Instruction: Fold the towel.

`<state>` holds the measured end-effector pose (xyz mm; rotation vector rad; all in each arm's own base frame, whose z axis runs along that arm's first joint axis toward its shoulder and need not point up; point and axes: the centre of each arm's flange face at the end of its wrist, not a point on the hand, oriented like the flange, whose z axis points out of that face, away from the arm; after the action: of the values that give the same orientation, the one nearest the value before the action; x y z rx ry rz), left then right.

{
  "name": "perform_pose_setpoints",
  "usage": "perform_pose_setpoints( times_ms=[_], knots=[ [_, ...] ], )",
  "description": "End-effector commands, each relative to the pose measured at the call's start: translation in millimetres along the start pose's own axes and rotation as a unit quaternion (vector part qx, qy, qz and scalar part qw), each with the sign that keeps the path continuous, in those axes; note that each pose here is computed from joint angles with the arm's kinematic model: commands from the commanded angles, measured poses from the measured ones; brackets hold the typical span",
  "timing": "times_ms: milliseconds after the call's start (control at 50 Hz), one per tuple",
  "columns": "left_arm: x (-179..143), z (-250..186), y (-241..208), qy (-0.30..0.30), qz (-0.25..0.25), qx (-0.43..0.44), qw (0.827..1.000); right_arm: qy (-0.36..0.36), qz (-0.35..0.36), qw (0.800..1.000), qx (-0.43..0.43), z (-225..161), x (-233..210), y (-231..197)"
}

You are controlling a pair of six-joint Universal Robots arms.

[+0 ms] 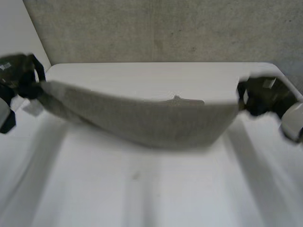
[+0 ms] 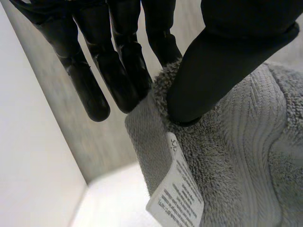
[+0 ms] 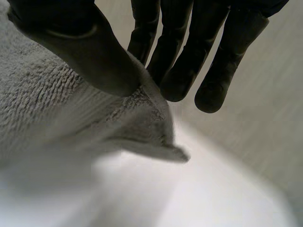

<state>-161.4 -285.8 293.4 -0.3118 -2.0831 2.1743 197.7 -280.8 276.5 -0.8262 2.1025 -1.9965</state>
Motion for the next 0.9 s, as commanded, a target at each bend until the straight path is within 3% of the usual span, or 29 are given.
perform_pose_setpoints(
  times_ms=[20,60,140,200,240,420,540,580,620,680,720,740,780,820,900],
  knots=[
    [1,-33,-83,-0.002,-0.015,0.094,0.995,0.052,-0.068,0.981,0.173,-74,26,-158],
    [2,-51,-120,0.001,-0.033,0.137,0.99,0.058,-0.075,0.978,0.184,-87,30,-178],
    [2,-59,-139,0.003,-0.044,0.151,0.988,0.067,-0.081,0.98,0.171,-105,37,-204],
    [1,-60,-143,0.002,-0.044,0.147,0.988,0.06,-0.073,0.985,0.141,-93,42,-195],
    [2,-58,-140,0.004,-0.046,0.139,0.989,0.036,-0.076,0.994,0.074,-67,44,-168],
    [0,1,-50,0.009,-0.073,-0.019,0.997,-0.016,-0.119,0.991,-0.06,-20,41,-97],
    [24,44,5,0.044,-0.078,-0.098,0.991,-0.036,-0.107,0.988,-0.105,22,44,-56],
    [33,55,8,0.057,-0.07,-0.095,0.991,-0.028,-0.114,0.989,-0.09,35,46,-55],
    [37,68,5,0.06,-0.063,-0.081,0.993,0.016,-0.134,0.991,-0.014,67,48,-72],
    [37,93,-26,0.057,-0.058,-0.009,0.997,0.057,-0.139,0.988,0.042,79,53,-90],
    [32,107,-74,0.035,-0.062,0.091,0.993,0.142,-0.132,0.968,0.159,88,72,-131],
    [32,107,-74,0.035,-0.062,0.092,0.993,0.142,-0.132,0.968,0.16,88,72,-131],
    [28,110,-97,0.02,-0.069,0.144,0.987,0.189,-0.112,0.943,0.251,88,85,-159],
    [22,112,-123,0.002,-0.099,0.22,0.971,0.2,-0.103,0.932,0.285,86,89,-169],
    [19,111,-134,-0.003,-0.124,0.257,0.958,0.195,-0.084,0.932,0.292,84,89,-168]
  ],
)
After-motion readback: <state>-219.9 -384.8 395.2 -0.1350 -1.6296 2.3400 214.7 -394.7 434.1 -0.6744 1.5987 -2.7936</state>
